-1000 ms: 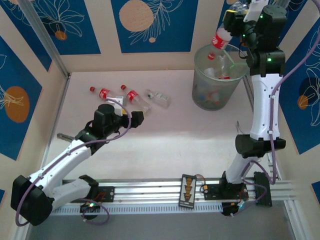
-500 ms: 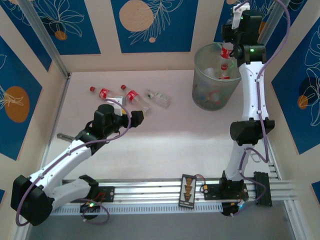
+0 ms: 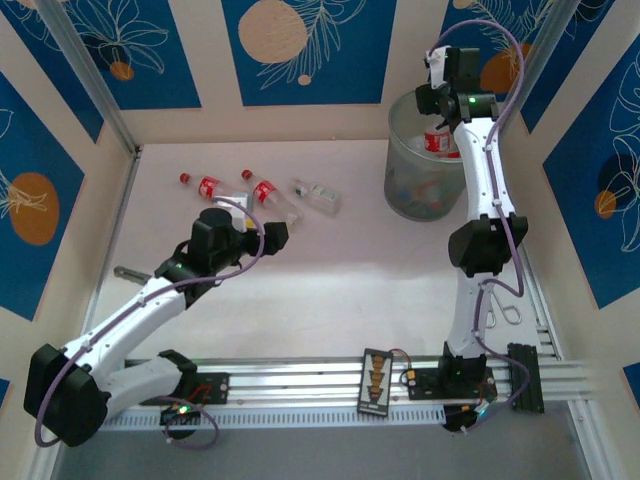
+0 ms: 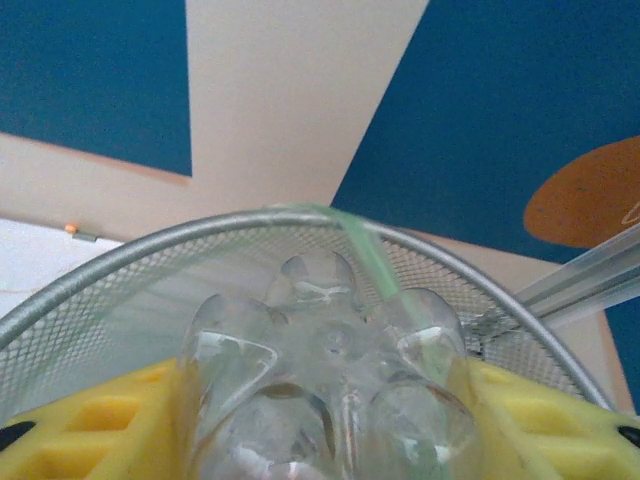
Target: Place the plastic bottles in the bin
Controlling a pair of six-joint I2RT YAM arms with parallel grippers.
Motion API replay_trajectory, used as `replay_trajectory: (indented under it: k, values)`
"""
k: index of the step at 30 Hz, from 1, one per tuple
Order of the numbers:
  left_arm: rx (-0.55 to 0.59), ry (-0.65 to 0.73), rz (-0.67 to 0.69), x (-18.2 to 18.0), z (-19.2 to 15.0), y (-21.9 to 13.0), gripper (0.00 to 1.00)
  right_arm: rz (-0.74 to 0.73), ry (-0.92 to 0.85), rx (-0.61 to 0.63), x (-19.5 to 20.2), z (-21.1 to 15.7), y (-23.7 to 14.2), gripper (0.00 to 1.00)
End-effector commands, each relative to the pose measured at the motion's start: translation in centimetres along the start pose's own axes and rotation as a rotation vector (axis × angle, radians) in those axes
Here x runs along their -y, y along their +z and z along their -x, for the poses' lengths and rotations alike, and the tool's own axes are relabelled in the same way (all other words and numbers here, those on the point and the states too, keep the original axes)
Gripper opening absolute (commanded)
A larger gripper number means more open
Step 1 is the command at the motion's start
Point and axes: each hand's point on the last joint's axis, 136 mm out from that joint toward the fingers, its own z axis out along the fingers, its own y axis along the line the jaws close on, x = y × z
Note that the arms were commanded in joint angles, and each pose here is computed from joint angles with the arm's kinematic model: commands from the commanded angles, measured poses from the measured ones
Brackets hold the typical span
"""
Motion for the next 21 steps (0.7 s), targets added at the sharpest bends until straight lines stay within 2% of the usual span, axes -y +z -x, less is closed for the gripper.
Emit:
replay_trajectory:
  k: [1,11,16,21]
  values:
    - [0.026,-0.016,-0.002,-0.1,0.8,0.1,0.97,0.016,-0.032,-0.030,-0.2,-1.0,1.1,0.51]
    - [-0.044,-0.025,0.104,-1.8,-0.2,0.5,0.97,0.064,0.037,-0.124,-1.8,-5.0,4.1,0.55]
    - [-0.051,-0.033,0.105,-2.0,-0.6,0.7,0.97,0.053,0.053,-0.168,-1.9,-6.9,5.2,0.63]
    - [-0.067,-0.034,0.116,-2.3,-1.1,0.7,0.98,0.057,0.089,-0.156,-1.9,-7.3,5.1,0.74]
